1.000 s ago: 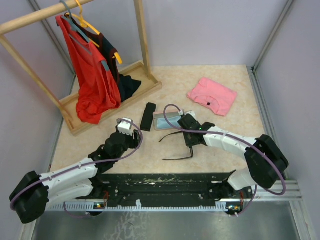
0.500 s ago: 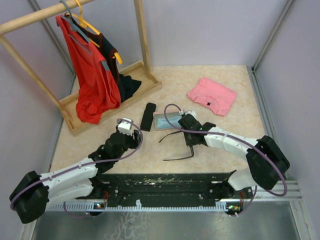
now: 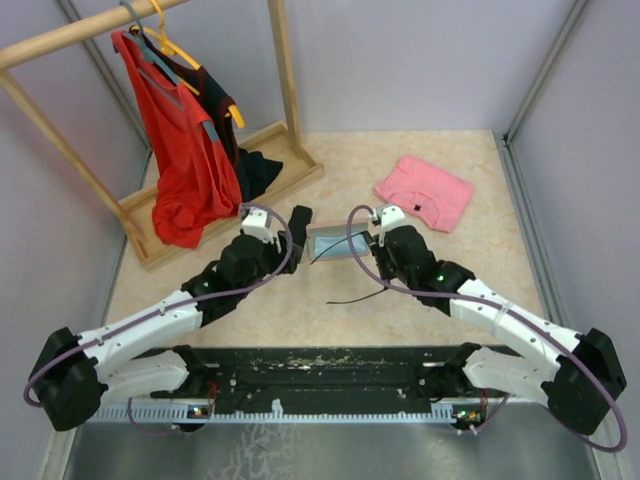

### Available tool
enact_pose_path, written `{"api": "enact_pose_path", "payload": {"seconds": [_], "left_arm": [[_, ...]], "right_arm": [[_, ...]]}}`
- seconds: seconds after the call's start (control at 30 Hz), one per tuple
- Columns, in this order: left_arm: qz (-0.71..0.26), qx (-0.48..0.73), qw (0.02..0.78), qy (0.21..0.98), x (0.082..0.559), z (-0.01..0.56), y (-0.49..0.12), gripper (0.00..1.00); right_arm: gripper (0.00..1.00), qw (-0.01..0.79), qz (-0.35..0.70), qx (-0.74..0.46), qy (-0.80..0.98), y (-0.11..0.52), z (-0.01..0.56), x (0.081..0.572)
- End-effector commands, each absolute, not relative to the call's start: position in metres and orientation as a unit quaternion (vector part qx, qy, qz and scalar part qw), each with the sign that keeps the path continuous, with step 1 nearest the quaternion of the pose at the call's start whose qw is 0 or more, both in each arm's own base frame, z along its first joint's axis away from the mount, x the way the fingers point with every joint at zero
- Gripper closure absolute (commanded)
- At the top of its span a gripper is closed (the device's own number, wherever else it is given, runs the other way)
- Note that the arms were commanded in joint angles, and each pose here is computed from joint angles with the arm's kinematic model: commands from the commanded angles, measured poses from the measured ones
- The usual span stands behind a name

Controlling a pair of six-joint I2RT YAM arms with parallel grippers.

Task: Organize the sunglasses
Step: Pick up the sunglasses from the center of the board.

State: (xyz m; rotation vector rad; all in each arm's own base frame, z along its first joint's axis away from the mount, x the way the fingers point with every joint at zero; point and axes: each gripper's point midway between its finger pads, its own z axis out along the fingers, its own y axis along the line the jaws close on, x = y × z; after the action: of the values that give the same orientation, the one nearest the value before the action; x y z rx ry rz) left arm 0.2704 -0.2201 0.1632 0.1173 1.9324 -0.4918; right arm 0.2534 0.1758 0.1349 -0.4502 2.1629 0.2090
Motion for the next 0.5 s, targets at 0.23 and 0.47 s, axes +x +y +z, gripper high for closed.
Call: {"api": "enact_pose_path", "payload": {"seconds": [0.23, 0.47], "left_arm": [[-0.165, 0.076, 0.507, 0.842, 0.291, 0.177, -0.241, 0.31], [-0.192, 0.115, 0.486, 0.844, 0.286, 0.173, -0.262, 0.36]], "right_arm": [[1.00, 0.536, 0.149, -0.247, 0.793, 0.209, 0.188, 0.266], [1.00, 0.538, 0.157, -0.240, 0.793, 0.215, 0.195, 0.271]]}}
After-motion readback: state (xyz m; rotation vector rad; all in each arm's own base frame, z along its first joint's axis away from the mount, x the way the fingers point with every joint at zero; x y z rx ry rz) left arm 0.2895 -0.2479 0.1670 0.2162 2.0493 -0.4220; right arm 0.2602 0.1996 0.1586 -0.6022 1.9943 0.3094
